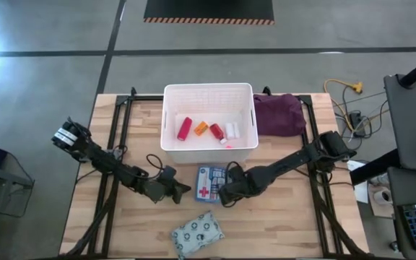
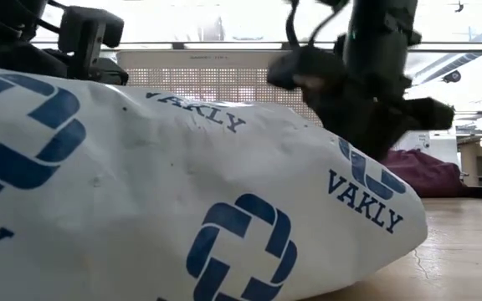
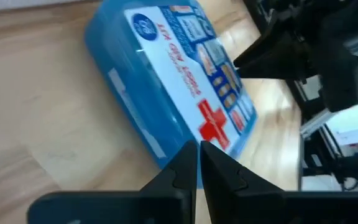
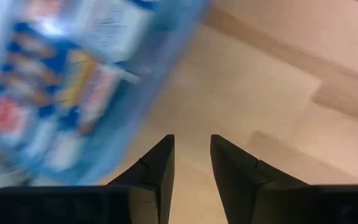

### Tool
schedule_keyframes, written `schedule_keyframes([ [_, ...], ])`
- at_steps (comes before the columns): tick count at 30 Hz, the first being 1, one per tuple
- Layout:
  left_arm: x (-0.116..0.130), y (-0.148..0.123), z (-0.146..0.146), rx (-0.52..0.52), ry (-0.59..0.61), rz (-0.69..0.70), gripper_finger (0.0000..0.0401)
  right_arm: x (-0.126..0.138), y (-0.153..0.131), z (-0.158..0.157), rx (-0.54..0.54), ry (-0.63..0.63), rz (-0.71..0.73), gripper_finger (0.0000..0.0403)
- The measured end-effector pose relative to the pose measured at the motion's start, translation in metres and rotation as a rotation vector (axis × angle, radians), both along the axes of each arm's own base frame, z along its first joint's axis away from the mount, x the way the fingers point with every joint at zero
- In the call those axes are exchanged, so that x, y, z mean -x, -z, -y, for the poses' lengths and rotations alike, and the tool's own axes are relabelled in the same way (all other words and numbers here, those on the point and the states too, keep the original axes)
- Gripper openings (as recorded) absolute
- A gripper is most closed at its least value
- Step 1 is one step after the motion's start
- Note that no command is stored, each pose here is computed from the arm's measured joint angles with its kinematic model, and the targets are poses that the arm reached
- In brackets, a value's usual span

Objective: Pick & place medical supplies in basket/bin
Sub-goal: Put the blue first aid kit into the white bin

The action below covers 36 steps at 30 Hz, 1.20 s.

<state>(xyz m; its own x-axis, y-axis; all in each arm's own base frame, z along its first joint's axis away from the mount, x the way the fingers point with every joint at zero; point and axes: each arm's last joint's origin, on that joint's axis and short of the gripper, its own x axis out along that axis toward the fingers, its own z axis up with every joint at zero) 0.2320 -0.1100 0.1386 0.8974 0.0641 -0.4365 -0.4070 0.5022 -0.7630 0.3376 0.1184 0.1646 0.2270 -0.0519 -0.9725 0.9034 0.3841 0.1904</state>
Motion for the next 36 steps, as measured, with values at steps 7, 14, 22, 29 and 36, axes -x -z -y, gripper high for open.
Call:
schedule_keyframes([
  [7, -0.002, 0.001, -0.005, -0.005, -0.004, -0.013, 0.0003, 0.001, 0.018, 0.013, -0.026, 0.03, 0.031, 0.0108],
  [14, -0.008, 0.0, -0.011, -0.044, -0.005, -0.049, 0.0003, -0.003, 0.018, 0.018, -0.015, 0.019, 0.066, 0.0106],
  [22, 0.006, 0.017, -0.017, -0.046, -0.055, -0.229, 0.0003, -0.007, -0.024, 0.006, 0.001, -0.074, 0.11, 0.0122],
  [29, 0.007, 0.019, -0.019, -0.039, -0.062, -0.221, 0.0003, -0.024, -0.033, 0.017, 0.057, -0.051, 0.182, 0.0099],
  [36, 0.006, 0.018, -0.019, -0.035, -0.063, -0.214, 0.0003, -0.031, -0.005, 0.013, -0.001, -0.058, 0.152, 0.0079],
])
